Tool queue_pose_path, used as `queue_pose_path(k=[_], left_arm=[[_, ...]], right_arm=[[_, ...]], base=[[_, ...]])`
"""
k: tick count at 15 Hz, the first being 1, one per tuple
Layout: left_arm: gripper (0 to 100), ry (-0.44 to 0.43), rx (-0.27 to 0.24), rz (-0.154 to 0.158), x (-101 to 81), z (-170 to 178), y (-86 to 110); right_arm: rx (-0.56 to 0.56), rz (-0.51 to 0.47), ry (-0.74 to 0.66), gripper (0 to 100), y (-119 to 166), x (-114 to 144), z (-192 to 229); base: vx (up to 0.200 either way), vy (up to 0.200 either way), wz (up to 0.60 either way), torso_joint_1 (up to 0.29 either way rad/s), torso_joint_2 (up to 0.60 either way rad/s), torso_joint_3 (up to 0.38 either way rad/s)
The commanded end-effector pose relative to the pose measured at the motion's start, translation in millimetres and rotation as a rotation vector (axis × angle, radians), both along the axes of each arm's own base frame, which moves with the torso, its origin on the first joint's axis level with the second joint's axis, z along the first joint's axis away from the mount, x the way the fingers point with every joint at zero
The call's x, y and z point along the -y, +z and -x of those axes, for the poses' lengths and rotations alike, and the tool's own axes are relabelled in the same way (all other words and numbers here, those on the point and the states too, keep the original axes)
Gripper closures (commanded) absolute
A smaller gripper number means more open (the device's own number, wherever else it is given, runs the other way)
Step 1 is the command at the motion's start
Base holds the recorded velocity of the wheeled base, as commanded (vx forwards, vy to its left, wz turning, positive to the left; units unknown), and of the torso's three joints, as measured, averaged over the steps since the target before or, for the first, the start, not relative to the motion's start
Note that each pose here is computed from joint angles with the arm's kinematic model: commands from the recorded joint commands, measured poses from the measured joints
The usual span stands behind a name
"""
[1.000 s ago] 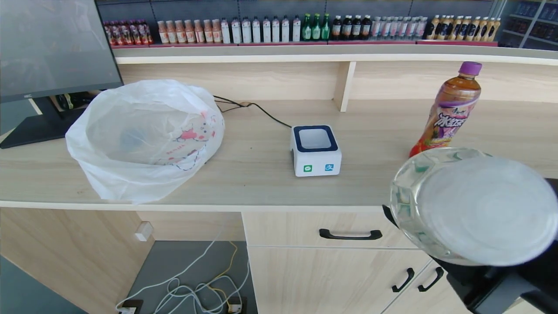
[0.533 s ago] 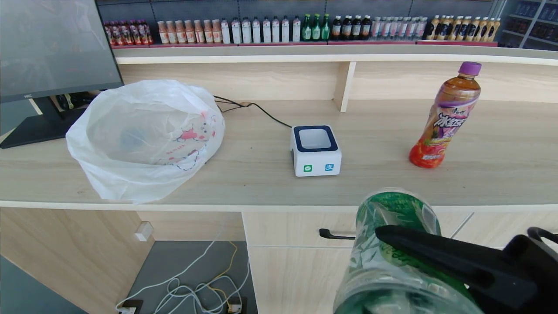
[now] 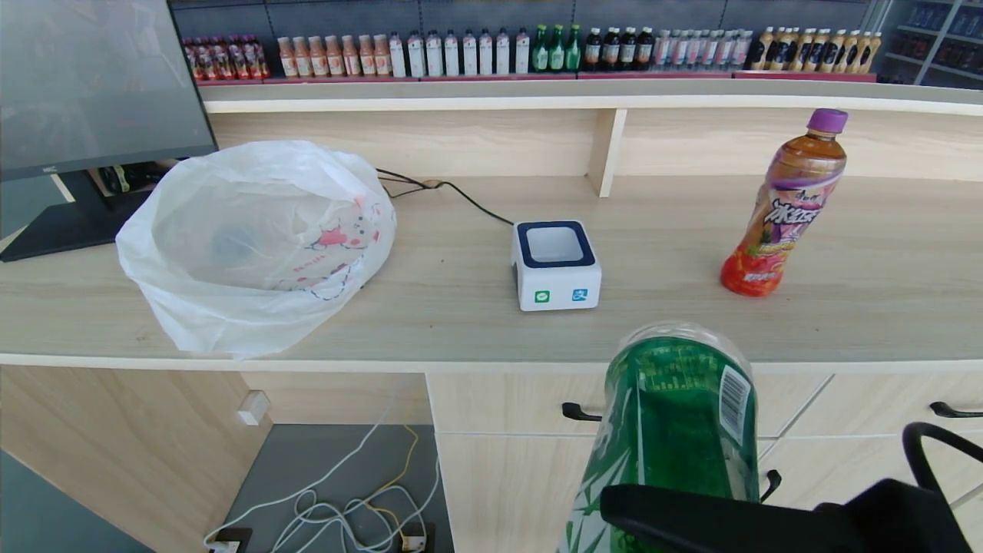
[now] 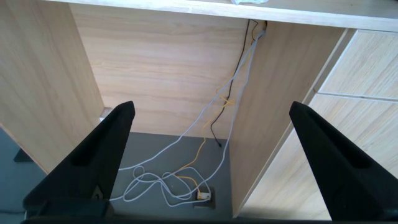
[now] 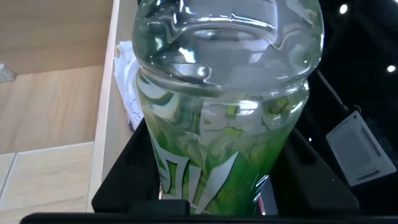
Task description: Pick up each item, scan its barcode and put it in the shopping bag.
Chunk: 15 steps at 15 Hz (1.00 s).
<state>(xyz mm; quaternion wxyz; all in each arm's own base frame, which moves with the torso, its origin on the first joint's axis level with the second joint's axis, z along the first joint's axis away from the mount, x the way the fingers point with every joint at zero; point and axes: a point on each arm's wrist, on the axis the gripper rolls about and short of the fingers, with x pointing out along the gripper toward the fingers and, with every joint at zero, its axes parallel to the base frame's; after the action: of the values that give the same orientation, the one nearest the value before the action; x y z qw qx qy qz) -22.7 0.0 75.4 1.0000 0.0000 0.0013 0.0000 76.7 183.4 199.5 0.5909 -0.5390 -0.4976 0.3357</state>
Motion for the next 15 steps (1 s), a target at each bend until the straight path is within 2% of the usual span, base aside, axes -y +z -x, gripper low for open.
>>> queue_pose_path(k=[1, 7, 15], left_arm=[[0, 0.002, -0.001, 0.000, 0.0, 0.0, 0.0], [0, 0.000, -0.001, 0.000, 0.0, 0.0, 0.0], [0, 0.000, -0.001, 0.000, 0.0, 0.0, 0.0]], right_arm=[[0.032, 0.022, 0.013, 100, -2.5, -2.5, 0.5], [0.123, 0.035, -0.001, 100, 0.7, -3.5, 0.6], [0.134, 0.042, -0.005, 100, 0.6, -3.7, 0.5]], base=[[0.000, 0.000, 0.00, 0.000, 0.00, 0.000], [0.000, 0.000, 0.00, 0.000, 0.00, 0.000], [0.000, 0.000, 0.00, 0.000, 0.00, 0.000]])
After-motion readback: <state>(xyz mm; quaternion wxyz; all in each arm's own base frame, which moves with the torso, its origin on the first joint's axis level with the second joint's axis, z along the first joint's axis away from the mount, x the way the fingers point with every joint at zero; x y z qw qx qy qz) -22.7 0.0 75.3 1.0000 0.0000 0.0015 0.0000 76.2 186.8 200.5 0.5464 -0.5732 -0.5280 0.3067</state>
